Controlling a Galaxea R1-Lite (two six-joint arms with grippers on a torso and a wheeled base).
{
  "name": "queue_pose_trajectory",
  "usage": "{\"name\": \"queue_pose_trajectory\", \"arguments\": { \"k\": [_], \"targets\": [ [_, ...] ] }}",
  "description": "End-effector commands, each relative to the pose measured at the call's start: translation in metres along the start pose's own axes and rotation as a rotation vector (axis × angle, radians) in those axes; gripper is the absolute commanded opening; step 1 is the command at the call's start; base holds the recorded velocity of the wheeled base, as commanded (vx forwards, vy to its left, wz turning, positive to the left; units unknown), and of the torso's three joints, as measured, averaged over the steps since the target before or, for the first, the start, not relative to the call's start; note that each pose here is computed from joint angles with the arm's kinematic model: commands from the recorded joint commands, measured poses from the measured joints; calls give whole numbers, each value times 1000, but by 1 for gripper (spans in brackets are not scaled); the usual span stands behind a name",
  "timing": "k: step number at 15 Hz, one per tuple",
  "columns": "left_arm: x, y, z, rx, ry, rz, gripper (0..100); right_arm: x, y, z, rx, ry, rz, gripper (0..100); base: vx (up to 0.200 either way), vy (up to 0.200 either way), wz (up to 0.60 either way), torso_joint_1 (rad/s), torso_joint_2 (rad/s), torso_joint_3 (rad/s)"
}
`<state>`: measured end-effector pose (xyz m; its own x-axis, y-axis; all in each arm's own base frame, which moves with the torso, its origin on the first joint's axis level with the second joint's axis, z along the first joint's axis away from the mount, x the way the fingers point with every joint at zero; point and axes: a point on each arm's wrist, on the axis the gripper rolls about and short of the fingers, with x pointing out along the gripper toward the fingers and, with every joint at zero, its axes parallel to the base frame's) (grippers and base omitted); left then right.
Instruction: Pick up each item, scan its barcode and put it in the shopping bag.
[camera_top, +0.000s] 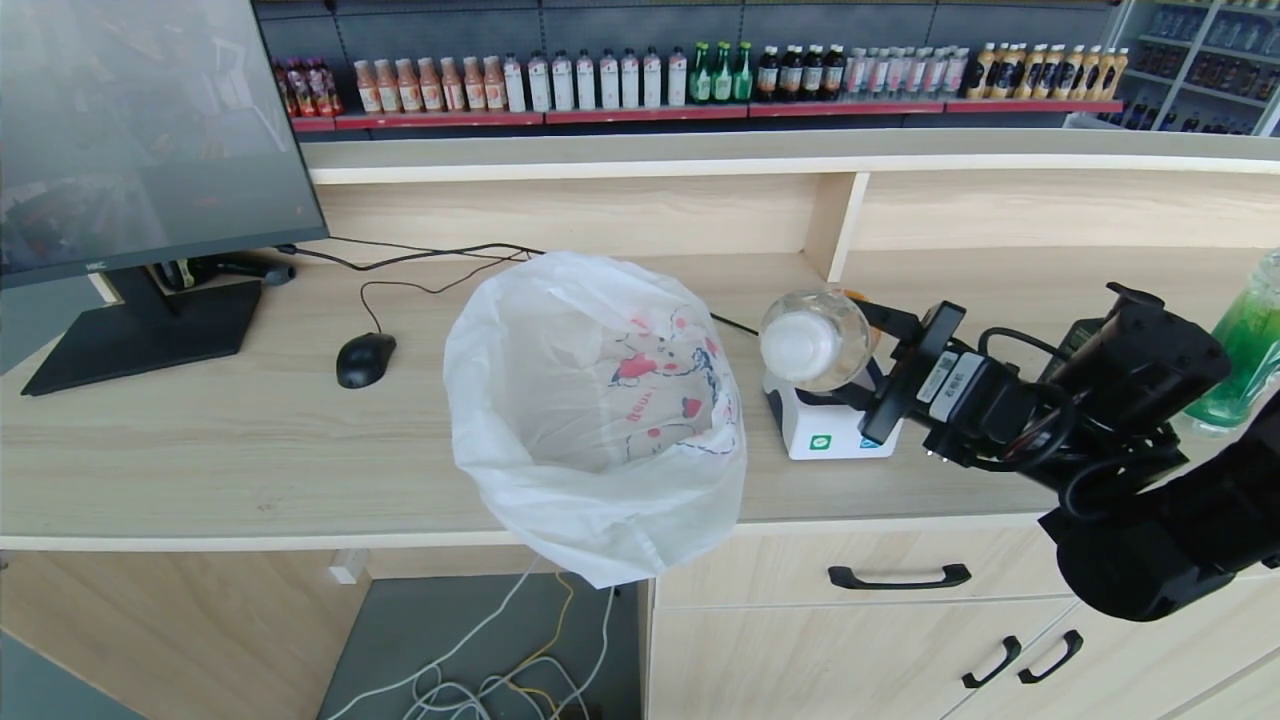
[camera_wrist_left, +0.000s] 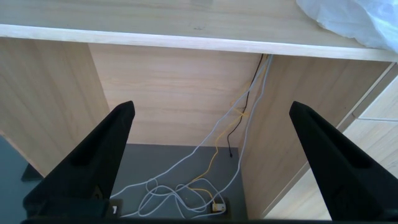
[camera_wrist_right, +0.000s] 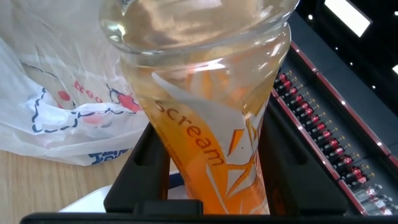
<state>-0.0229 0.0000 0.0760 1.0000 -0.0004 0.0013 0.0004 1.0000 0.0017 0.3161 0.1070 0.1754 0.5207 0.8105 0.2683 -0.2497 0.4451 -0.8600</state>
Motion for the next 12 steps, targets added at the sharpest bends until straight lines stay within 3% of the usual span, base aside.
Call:
{"name": "queue_pose_trajectory", "arguments": {
  "k": [1, 7, 8, 12],
  "targets": [
    [0, 0, 0, 0, 0, 0, 100, 1, -3, 2, -6, -9, -7, 0, 0, 0, 0, 0, 0, 0],
    [0, 0, 0, 0, 0, 0, 100, 7, -15, 10, 27, -5, -79, 0, 0, 0, 0, 0, 0, 0],
    [0, 0, 0, 0, 0, -1, 100, 9, -26, 17, 48, -3, -133, 0, 0, 0, 0, 0, 0, 0],
    [0, 0, 0, 0, 0, -1, 100, 15, -31, 38, 162, 35, -259, 0, 0, 0, 0, 0, 0, 0]
  ]
}}
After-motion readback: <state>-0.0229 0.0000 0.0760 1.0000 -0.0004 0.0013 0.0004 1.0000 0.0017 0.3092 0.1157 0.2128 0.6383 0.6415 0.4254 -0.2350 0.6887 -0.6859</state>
